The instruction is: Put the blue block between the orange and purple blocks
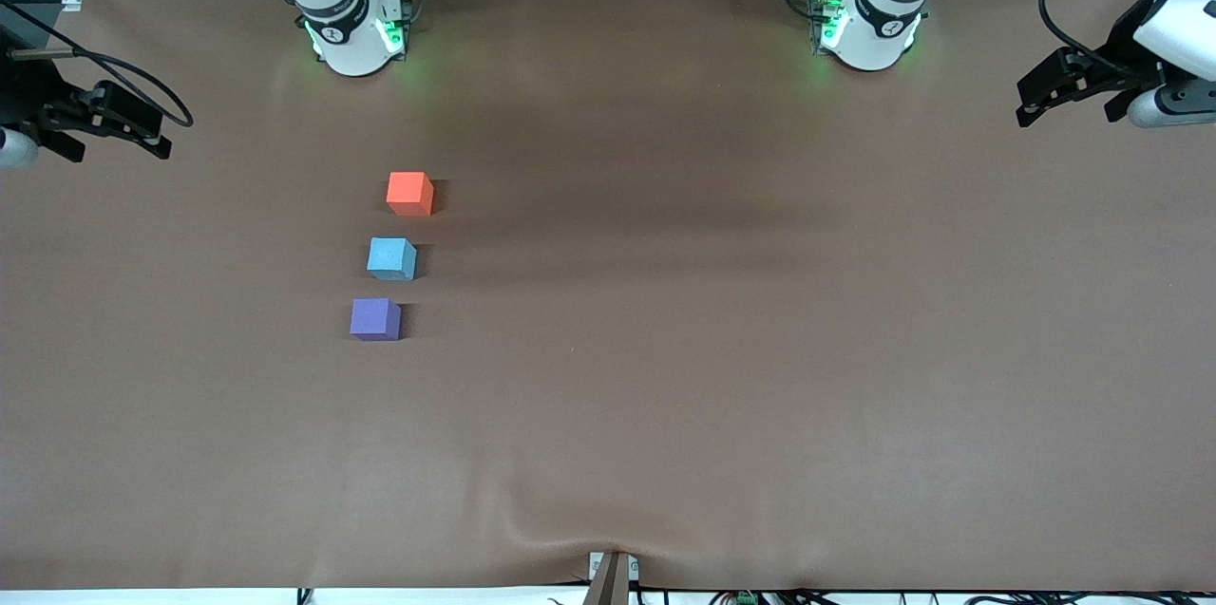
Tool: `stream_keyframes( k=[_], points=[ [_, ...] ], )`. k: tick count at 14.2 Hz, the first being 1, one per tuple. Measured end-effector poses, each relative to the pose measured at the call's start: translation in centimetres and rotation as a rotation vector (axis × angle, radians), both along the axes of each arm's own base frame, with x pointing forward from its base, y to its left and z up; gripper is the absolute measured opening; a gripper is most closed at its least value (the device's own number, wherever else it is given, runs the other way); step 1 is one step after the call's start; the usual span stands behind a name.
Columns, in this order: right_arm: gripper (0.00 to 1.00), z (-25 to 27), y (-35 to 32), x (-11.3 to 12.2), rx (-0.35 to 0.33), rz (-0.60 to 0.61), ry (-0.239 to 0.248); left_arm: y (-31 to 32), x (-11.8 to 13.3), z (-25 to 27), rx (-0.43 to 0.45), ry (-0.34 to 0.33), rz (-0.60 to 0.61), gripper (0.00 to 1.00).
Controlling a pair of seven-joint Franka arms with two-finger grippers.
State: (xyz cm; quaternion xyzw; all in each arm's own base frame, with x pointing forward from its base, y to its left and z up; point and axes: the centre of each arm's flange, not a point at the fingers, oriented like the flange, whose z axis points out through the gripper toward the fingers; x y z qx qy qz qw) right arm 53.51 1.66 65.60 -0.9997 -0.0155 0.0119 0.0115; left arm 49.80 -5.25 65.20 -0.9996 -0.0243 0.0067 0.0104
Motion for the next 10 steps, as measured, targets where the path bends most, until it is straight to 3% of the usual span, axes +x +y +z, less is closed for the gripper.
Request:
stream_keyframes(
  k=[10],
  points=[
    [1.0,1.2,-0.9,-0.4,-0.003,0.008,0.002,-0.1,-0.3,1.1,-0.01,-0.007,-0.016,1.0]
  ],
)
